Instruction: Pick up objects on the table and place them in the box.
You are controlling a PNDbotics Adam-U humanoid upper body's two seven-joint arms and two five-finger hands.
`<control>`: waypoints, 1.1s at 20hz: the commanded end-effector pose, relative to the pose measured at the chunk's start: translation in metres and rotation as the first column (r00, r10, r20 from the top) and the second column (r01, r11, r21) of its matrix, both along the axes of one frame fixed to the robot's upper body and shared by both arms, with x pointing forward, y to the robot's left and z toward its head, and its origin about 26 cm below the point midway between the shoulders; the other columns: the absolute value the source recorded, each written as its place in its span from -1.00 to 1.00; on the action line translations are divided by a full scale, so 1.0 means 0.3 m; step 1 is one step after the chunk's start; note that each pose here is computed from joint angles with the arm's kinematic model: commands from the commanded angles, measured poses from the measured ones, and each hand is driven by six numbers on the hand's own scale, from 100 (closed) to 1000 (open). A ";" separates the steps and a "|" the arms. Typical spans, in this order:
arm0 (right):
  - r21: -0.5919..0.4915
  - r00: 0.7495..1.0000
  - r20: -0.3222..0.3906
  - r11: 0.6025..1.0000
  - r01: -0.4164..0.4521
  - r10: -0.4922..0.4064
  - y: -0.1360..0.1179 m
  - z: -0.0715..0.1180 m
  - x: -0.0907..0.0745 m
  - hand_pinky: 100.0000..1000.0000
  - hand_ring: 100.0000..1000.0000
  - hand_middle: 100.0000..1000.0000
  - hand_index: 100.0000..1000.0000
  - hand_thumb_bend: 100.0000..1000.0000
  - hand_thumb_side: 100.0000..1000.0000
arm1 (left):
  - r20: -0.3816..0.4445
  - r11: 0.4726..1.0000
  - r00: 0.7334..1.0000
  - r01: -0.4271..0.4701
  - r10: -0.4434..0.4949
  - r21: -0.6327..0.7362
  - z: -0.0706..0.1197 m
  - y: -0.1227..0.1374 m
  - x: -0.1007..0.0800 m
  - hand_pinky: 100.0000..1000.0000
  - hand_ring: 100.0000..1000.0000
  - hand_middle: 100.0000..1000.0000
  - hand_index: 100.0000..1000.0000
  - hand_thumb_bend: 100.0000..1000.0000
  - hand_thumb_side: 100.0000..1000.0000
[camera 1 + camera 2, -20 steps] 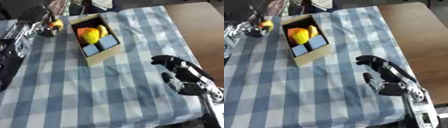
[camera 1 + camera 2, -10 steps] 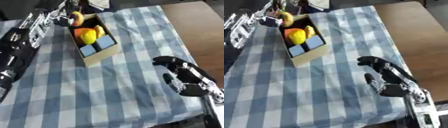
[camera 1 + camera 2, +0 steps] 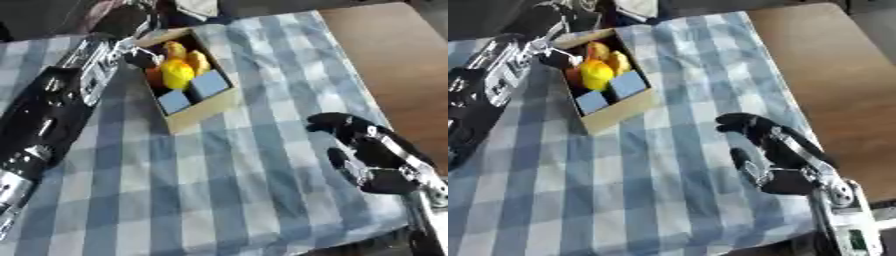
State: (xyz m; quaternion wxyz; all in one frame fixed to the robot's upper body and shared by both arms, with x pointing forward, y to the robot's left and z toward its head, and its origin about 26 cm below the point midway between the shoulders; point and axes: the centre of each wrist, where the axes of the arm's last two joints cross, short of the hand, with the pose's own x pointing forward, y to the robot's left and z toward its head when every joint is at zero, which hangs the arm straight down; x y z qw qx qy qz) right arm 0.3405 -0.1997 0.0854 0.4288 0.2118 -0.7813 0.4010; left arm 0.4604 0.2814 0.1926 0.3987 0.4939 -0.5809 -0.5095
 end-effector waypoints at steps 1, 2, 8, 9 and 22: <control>0.002 1.000 0.015 1.000 -0.001 0.001 -0.002 0.017 0.002 1.00 0.71 0.69 0.76 -1.00 -0.56 | 0.092 0.999 0.995 0.028 -0.024 -0.041 0.090 0.023 -0.026 0.30 0.18 0.24 0.57 -0.74 -0.55; 0.002 1.000 0.015 1.000 0.002 -0.002 -0.005 0.016 0.001 1.00 0.71 0.69 0.76 -1.00 -0.56 | 0.108 0.997 0.993 0.048 -0.041 -0.063 0.105 0.023 -0.039 0.30 0.17 0.22 0.56 -0.78 -0.54; 0.004 1.000 0.015 1.000 0.024 -0.024 -0.020 0.016 0.000 1.00 0.71 0.69 0.76 -1.00 -0.54 | 0.230 0.956 0.962 0.196 -0.146 -0.216 0.243 0.060 -0.192 0.30 0.15 0.16 0.51 -1.00 -0.47; 0.004 1.000 0.015 1.000 0.026 -0.026 -0.021 0.016 0.000 1.00 0.71 0.69 0.76 -1.00 -0.54 | 0.253 0.946 0.956 0.213 -0.150 -0.245 0.267 0.073 -0.228 0.30 0.14 0.15 0.50 -1.00 -0.47; 0.016 0.998 0.008 0.998 0.065 -0.065 -0.047 0.011 -0.007 1.00 0.71 0.69 0.75 -1.00 -0.48 | 0.336 0.760 0.929 0.331 -0.156 -0.559 0.152 0.110 -0.565 0.32 0.16 0.15 0.48 -1.00 -0.15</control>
